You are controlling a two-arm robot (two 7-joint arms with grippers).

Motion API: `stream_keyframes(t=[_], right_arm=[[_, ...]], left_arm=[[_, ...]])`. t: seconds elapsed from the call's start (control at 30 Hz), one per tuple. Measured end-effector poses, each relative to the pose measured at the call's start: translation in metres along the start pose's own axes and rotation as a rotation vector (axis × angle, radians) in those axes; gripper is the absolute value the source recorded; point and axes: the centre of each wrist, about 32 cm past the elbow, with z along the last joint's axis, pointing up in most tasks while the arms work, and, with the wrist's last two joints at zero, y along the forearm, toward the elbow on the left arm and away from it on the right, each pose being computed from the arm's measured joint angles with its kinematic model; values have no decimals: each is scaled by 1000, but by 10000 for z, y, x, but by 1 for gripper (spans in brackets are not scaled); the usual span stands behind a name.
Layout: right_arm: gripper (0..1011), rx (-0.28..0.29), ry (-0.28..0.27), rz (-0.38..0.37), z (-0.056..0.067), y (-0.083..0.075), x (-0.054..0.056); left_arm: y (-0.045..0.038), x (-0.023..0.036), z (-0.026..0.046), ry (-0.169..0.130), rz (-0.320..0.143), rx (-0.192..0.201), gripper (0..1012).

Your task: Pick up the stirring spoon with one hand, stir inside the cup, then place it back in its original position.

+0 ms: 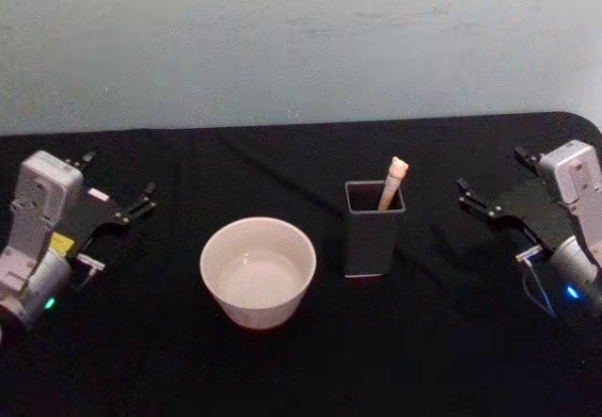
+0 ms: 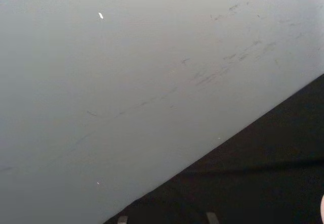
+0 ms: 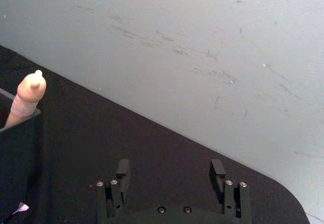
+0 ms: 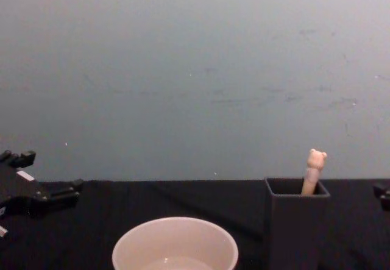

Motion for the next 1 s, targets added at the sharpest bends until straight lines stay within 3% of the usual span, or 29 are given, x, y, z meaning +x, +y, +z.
stream_keyframes(t=[1.0], right_arm=[[1000, 0, 0, 0, 0, 0, 0]], left_arm=[[0, 0, 0, 0, 0, 0, 1001]])
